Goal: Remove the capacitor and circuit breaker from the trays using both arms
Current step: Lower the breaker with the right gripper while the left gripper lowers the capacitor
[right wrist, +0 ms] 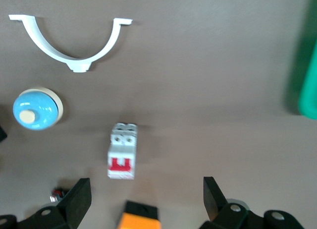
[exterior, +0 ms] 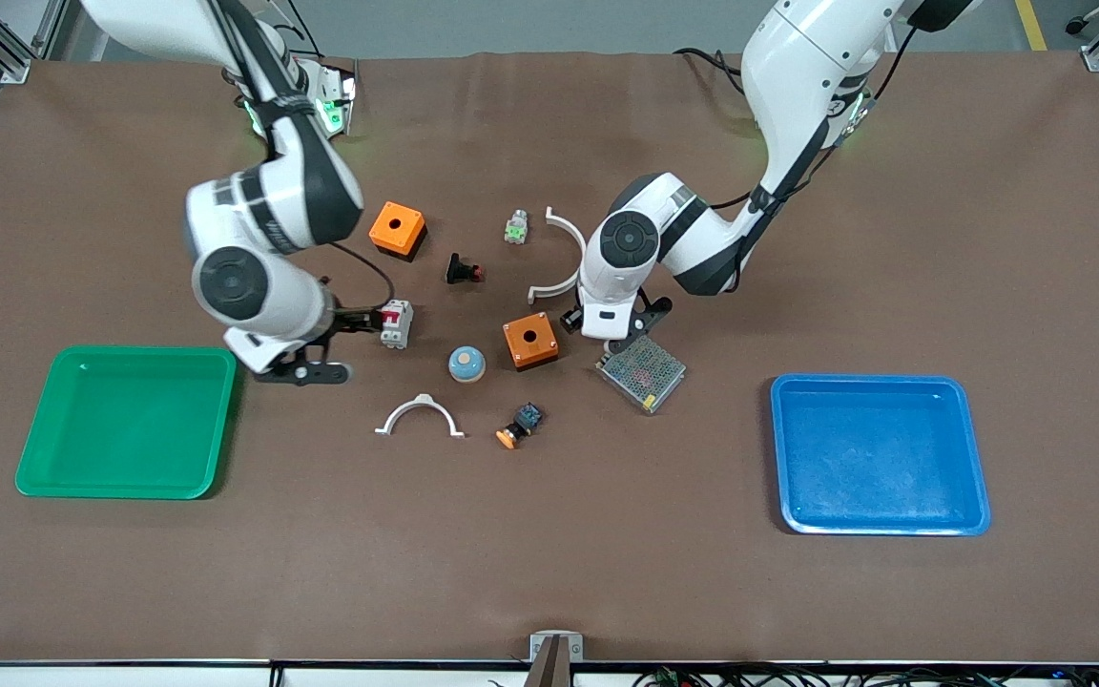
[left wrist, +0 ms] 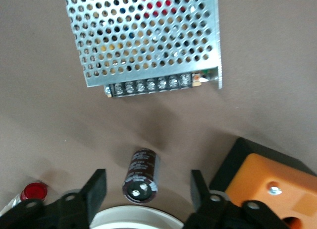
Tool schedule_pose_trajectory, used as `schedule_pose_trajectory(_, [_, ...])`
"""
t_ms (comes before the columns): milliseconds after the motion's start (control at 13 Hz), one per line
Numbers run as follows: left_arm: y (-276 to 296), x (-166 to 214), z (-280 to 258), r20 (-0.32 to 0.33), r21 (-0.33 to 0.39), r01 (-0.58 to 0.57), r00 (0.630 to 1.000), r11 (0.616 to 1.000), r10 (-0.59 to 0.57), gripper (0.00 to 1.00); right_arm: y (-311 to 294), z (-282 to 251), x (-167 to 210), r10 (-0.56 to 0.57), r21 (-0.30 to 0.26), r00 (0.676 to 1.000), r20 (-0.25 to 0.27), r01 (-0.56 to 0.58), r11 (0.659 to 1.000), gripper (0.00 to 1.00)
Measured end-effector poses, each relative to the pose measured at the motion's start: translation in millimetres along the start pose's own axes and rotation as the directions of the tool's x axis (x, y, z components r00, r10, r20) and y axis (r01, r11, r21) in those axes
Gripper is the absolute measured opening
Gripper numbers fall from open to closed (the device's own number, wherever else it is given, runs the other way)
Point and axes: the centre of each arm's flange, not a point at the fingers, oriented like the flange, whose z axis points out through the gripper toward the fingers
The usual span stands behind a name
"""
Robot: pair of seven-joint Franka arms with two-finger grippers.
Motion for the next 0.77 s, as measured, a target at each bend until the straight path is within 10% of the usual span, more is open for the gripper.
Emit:
schedule_pose_trajectory(154, [6,14,-28,-0.063,-0.001,-0.078,0.995,0.997,0.078,1.00,53,-29,10,-0.019,0.020,1.000,0.001,0.019,1.000,1.00])
schedule_pose_trajectory(769, [-42,196,-253,-0.131,0.105,-0.350,0.923,0.931,0.361,1.00,213,-160,-24,0.054,0.048,0.997,-0.061,-0.051,0.998,1.00])
